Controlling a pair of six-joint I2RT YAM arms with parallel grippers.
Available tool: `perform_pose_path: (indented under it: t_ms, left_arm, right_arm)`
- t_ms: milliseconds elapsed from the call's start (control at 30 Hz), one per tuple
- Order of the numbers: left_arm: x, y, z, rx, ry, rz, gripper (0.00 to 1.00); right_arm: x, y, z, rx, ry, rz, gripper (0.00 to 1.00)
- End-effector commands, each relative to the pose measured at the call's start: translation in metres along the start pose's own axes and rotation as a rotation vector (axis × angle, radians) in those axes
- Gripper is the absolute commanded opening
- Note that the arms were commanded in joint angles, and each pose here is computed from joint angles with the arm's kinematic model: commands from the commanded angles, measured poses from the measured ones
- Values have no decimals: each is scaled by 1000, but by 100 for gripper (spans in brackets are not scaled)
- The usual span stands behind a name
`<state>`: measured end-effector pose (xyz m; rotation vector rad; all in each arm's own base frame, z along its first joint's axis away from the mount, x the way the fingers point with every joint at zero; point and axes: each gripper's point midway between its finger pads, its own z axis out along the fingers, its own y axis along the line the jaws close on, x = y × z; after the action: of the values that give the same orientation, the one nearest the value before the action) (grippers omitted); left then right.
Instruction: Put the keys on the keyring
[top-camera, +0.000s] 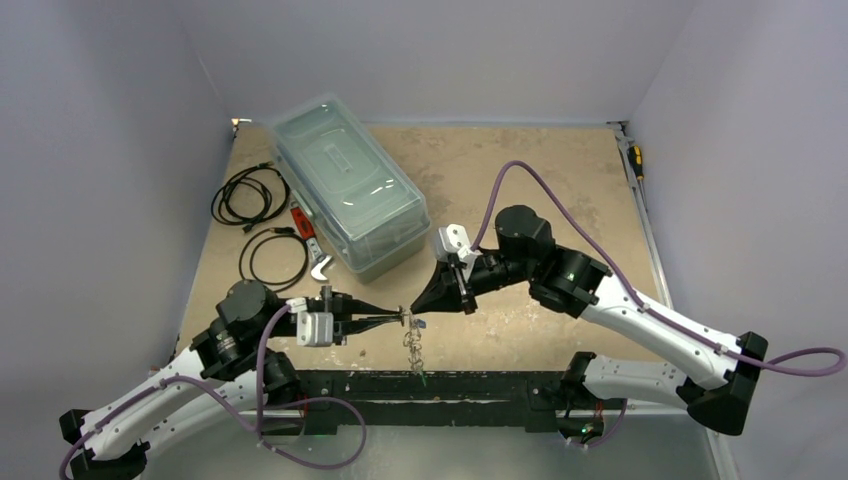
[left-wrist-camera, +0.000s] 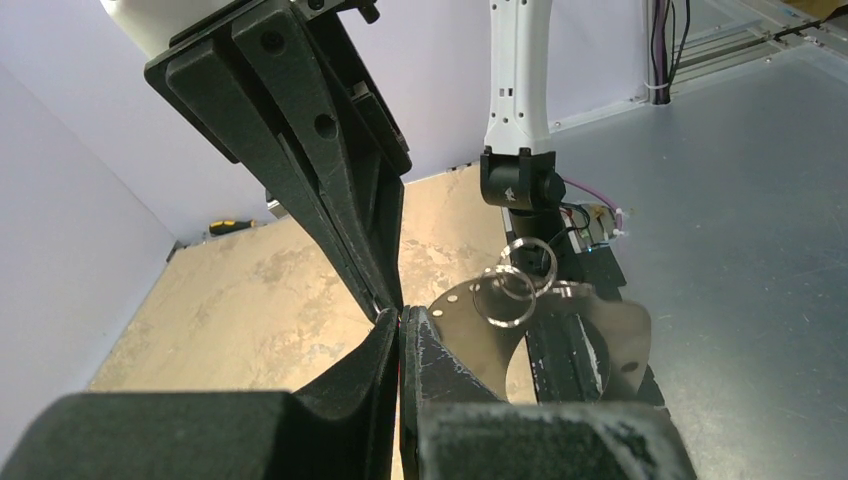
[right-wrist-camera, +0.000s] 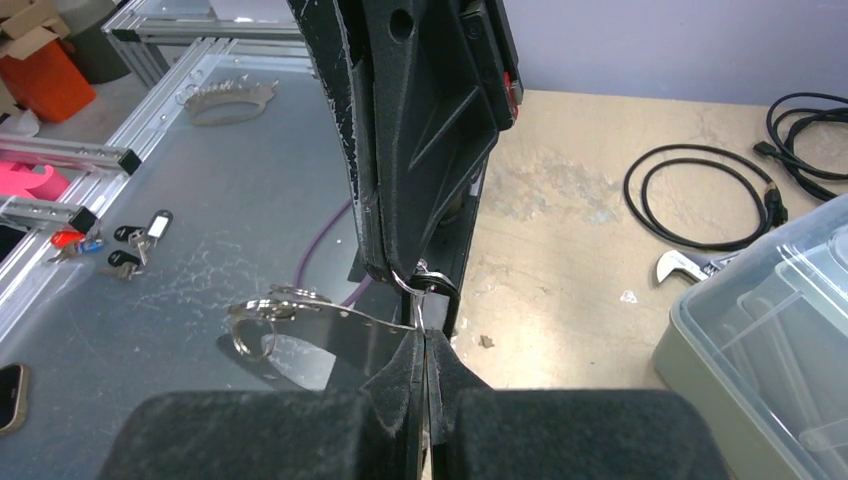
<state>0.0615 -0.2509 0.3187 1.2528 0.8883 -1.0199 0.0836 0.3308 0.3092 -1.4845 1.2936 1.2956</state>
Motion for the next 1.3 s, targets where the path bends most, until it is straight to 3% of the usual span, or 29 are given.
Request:
perform_pose_path:
  t_ms: [0, 1100, 1267]
  left_arm:
    - [-6, -5, 1, 27, -32, -3, 0]
    - [-4, 0, 1, 1, -25, -4, 0]
    - [-5, 0, 0, -8, -34, -12, 37]
  right_arm:
    - [-31, 4, -4, -1, -97, -73, 0]
    - [-38, 16, -13, -3, -169, -60, 0]
    - [-40, 15, -13, 5, -176, -68, 0]
